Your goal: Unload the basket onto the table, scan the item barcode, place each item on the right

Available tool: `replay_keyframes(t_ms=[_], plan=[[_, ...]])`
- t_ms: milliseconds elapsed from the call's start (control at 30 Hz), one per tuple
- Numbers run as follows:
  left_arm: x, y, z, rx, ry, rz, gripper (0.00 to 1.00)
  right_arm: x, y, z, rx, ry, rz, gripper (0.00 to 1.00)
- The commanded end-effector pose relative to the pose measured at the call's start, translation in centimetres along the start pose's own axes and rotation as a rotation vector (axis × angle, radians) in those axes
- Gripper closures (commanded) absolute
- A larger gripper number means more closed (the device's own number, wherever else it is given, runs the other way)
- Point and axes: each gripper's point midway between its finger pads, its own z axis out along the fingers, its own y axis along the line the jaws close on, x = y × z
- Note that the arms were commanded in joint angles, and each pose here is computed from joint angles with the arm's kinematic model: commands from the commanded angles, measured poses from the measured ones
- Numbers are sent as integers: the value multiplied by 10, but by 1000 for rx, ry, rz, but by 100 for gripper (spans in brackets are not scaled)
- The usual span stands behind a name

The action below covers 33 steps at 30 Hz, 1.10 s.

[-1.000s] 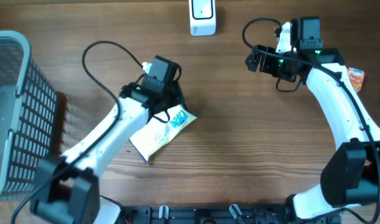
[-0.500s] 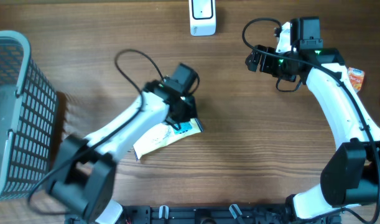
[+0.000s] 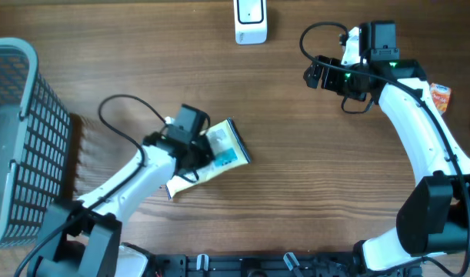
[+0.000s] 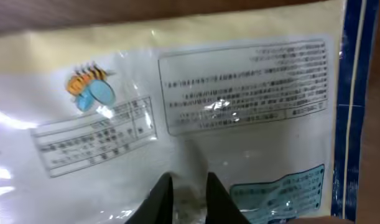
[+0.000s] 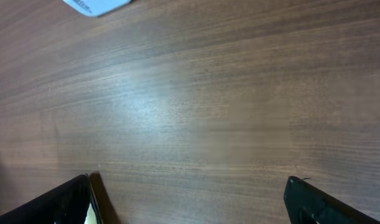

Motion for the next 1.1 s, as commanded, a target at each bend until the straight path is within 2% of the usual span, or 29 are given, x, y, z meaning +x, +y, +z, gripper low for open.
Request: replay_keyframes(t_ms=[0, 33, 100, 233, 300, 400, 467, 567, 600, 633, 667, 733, 767, 900, 1000, 1067], plan=[[42, -12, 5, 36, 118, 65, 86, 0, -4, 4, 14, 3, 10, 0], [44, -16, 5, 38, 118, 80, 90, 0, -4, 4, 14, 3, 10, 0], [46, -29, 1, 91, 140, 87, 91, 0, -4, 4, 14, 3, 10, 0], [62, -102, -22, 440, 250, 162, 91, 0, -4, 4, 14, 3, 10, 0], [64, -115, -22, 465, 214, 205, 88, 0, -4, 4, 14, 3, 10, 0], [34, -93, -24, 354, 121, 136, 96, 0, -4, 4, 14, 3, 10, 0], [4, -68, -45, 258, 62, 65, 96, 0, -4, 4, 14, 3, 10, 0], [-40, -3, -108, -17, -91, -34, 94, 0, -4, 4, 14, 3, 10, 0], [-45, 11, -124, -76, -137, -48, 77, 0, -4, 4, 14, 3, 10, 0], [-49, 24, -139, -127, -190, -58, 29, 0, -4, 4, 14, 3, 10, 0], [-54, 41, -153, -198, -256, -73, 0, 0, -4, 4, 14, 3, 10, 0], [-62, 80, -172, -361, -371, -229, 0, 0, -4, 4, 14, 3, 10, 0], [-63, 89, -175, -385, -393, -305, 0, 0, -4, 4, 14, 3, 10, 0], [-63, 91, -172, -387, -385, -322, 0, -1, -3, 4, 13, 2, 13, 0], [-56, 75, -163, -300, -318, -326, 0, -15, 1, 4, -11, -56, 207, 0], [-56, 72, -162, -284, -311, -326, 0, -5, 13, 4, -80, 4, 231, 0]])
